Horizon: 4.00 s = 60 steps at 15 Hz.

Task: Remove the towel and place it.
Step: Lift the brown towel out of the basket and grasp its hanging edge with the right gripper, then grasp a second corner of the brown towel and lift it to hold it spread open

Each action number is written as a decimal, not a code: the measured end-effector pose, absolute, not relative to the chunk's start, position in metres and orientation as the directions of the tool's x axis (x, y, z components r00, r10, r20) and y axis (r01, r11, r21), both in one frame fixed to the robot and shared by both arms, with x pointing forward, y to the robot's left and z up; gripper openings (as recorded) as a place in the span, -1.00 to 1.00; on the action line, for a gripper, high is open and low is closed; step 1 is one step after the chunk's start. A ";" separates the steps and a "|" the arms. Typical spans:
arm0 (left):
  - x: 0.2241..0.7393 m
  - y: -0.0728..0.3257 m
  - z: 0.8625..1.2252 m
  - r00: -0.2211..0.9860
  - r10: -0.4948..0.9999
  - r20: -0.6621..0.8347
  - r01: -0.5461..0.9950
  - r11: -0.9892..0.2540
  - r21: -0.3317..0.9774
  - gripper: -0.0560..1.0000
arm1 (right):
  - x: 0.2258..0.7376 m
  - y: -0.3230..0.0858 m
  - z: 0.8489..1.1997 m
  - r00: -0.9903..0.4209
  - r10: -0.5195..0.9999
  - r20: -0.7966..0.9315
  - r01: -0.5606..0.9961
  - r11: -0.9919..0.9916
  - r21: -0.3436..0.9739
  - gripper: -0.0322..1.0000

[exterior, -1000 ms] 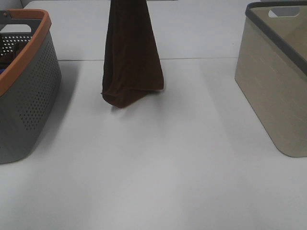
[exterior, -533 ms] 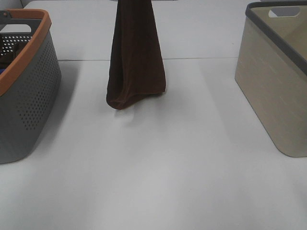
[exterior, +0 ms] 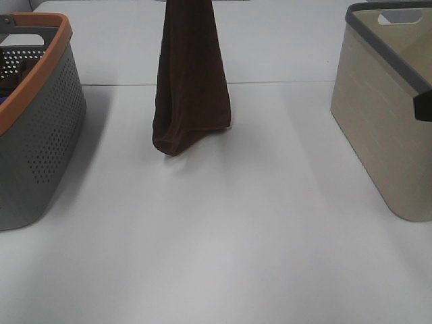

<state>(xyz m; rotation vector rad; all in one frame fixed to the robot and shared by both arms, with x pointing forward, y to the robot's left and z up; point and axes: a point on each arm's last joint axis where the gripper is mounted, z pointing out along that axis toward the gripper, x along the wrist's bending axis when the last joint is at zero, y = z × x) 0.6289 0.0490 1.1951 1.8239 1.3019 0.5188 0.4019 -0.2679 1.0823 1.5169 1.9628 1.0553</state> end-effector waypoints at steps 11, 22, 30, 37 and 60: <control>0.633 0.045 1.202 0.404 0.903 -0.145 0.509 -0.090 0.856 -0.89 | 0.439 -0.115 1.044 -0.725 0.666 -0.174 0.282 0.518 0.808 0.22; 0.638 0.039 1.197 0.436 0.888 -0.148 0.486 -0.094 0.869 -0.89 | 0.517 -0.041 0.990 -0.716 0.687 -0.121 0.382 0.532 0.756 0.22; 0.636 0.035 1.197 0.463 0.869 -0.176 0.497 -0.091 0.863 -0.89 | 0.555 -0.063 0.991 -0.580 0.814 0.014 0.477 0.326 0.816 0.22; 0.636 0.034 1.199 0.477 0.863 -0.167 0.475 -0.093 0.875 -0.89 | 0.572 -0.058 0.956 -0.541 0.839 0.054 0.558 0.310 0.770 0.22; 0.636 0.033 1.200 0.486 0.854 -0.186 0.472 -0.077 0.878 -0.89 | 0.597 -0.078 0.932 -0.425 0.892 0.155 0.615 0.159 0.772 -0.48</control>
